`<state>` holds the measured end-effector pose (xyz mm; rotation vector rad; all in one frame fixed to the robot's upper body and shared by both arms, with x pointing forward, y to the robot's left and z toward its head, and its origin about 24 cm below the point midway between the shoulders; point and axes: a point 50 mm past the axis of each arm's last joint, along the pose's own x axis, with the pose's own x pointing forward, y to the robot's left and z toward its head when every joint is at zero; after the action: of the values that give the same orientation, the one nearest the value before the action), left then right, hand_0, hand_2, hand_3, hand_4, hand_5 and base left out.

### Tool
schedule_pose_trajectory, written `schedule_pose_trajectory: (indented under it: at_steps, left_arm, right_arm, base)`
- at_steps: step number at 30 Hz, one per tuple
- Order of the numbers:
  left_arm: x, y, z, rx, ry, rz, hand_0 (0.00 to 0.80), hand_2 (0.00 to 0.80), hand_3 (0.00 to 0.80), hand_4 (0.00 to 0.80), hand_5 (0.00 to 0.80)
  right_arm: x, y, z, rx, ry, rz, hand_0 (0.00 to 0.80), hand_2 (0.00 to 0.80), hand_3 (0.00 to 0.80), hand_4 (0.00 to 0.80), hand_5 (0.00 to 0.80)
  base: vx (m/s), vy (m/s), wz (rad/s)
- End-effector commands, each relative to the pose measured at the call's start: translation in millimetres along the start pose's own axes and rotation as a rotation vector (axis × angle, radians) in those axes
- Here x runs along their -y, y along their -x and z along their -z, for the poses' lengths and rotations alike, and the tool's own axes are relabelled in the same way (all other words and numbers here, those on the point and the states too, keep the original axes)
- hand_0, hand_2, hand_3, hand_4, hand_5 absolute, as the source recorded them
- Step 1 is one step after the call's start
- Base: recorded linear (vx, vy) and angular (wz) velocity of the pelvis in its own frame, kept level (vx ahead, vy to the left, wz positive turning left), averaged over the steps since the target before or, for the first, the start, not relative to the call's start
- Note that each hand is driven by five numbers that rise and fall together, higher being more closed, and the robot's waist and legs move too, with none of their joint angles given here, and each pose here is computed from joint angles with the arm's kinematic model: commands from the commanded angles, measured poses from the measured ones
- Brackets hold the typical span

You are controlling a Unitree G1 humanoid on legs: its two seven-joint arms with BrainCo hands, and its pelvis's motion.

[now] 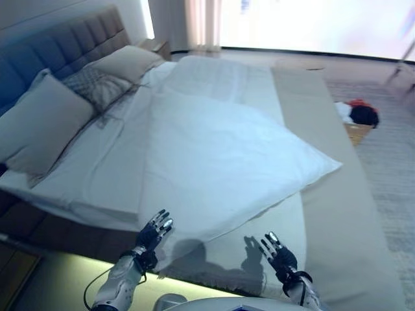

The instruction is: Make the bed neatly

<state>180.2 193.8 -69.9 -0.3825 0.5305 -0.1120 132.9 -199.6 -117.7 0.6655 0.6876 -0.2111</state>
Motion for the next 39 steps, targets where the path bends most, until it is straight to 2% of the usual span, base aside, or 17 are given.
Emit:
schedule_pose_trajectory:
  at_steps: [1, 16, 20, 24, 29, 34, 39]
  left_arm:
    - [4, -7, -45, 0.180, -0.053, 0.043, 0.000, 0.000, 0.000, 0.000, 0.000]
    - [16, -7, -35, 0.176, 0.002, 0.072, 0.000, 0.000, 0.000, 0.000, 0.000]
    - [24, -12, -33, 0.175, -0.016, 0.108, 0.000, 0.000, 0.000, 0.000, 0.000]
    - [33, -25, -50, 0.189, -0.067, 0.178, 0.000, 0.000, 0.000, 0.000, 0.000]
    - [16, -7, -43, 0.122, -0.075, 0.153, 0.000, 0.000, 0.000, 0.000, 0.000]
    - [8, 4, -40, 0.091, -0.112, 0.169, 0.000, 0.000, 0.000, 0.000, 0.000]
    - [23, -4, -58, 0.169, -0.068, 0.216, 0.000, 0.000, 0.000, 0.000, 0.000]
  right_arm:
    - [-18, -8, -9, 0.069, -0.041, -0.087, 0.000, 0.000, 0.000, 0.000, 0.000]
    - [-1, -6, -20, 0.086, -0.108, -0.047, 0.000, 0.000, 0.000, 0.000, 0.000]
    - [10, -11, -29, 0.105, -0.223, -0.006, 0.000, 0.000, 0.000, 0.000, 0.000]
    - [6, -23, -47, 0.152, -0.366, -0.059, 0.000, 0.000, 0.000, 0.000, 0.000]
    - [14, -22, -51, 0.181, -0.422, -0.076, 0.000, 0.000, 0.000, 0.000, 0.000]
    - [25, -20, -73, 0.235, -0.476, -0.116, 0.000, 0.000, 0.000, 0.000, 0.000]
    - [27, -27, -137, 0.338, -0.449, -0.102, 0.000, 0.000, 0.000, 0.000, 0.000]
  base:
    - [0.057, -0.243, -0.05]
    - [0.059, -0.154, 0.09]
    - [0.047, 0.171, -0.03]
    - [0.033, 0.236, 0.04]
    - [0.234, 0.187, 0.11]
    - [0.099, 0.140, 0.28]
    - [-0.151, 0.013, 0.16]
